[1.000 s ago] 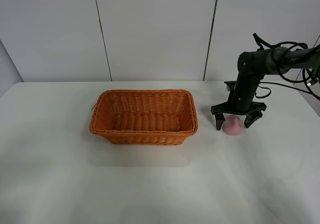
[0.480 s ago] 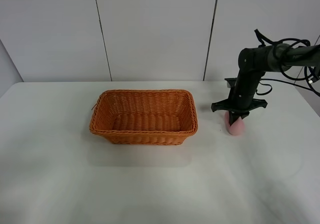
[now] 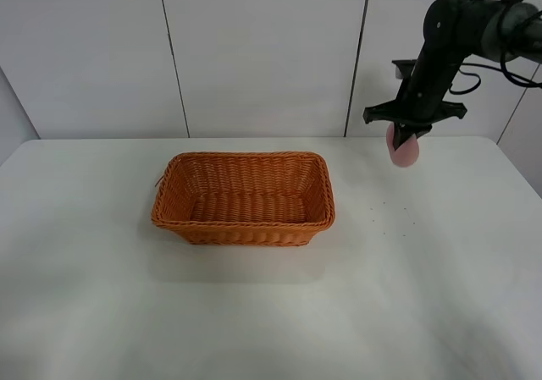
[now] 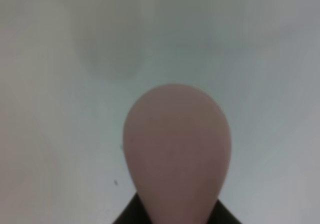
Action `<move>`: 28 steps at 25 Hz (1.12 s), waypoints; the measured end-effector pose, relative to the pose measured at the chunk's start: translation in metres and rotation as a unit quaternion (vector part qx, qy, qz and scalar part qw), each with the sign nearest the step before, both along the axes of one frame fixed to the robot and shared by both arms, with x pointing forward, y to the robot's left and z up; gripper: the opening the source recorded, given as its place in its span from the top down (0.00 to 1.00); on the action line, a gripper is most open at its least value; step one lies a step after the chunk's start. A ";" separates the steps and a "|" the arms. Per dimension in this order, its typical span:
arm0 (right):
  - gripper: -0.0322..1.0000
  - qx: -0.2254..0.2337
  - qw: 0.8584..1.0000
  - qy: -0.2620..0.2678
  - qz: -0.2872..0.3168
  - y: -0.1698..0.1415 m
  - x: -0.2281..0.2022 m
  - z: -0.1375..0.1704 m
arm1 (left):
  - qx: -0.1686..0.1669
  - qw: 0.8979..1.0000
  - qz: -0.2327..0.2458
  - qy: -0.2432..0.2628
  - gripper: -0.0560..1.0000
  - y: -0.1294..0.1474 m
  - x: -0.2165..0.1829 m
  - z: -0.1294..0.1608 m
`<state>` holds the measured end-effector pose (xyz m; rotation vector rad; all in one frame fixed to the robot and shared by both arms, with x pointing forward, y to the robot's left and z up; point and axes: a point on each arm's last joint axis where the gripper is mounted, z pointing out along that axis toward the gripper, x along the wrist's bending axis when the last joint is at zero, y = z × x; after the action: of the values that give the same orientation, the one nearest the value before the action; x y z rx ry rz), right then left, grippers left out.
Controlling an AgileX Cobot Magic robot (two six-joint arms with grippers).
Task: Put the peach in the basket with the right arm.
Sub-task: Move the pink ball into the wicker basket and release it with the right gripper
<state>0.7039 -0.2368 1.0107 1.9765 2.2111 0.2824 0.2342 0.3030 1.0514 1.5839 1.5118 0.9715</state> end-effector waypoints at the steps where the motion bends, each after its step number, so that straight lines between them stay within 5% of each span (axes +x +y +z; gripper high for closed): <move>1: 0.96 0.002 1.000 -0.014 0.000 0.000 0.001 0.010 | 0.000 1.000 0.000 0.000 0.01 0.000 0.000 0.000; 12: 0.96 0.008 0.998 -0.056 0.014 0.013 -0.006 0.046 | 0.000 1.000 0.000 0.000 0.01 0.000 0.000 0.000; 18: 0.96 0.018 0.993 -0.084 0.075 0.066 -0.028 0.073 | 0.000 1.000 0.000 0.000 0.01 0.000 0.000 0.000; 28: 0.96 0.029 0.975 -0.083 0.202 0.173 -0.075 0.073 | 0.000 1.000 0.000 0.000 0.01 0.000 0.000 0.000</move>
<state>0.6293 -0.0636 1.0839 1.4458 2.4970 0.5466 0.2342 0.3030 1.0514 1.5839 1.5118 0.9715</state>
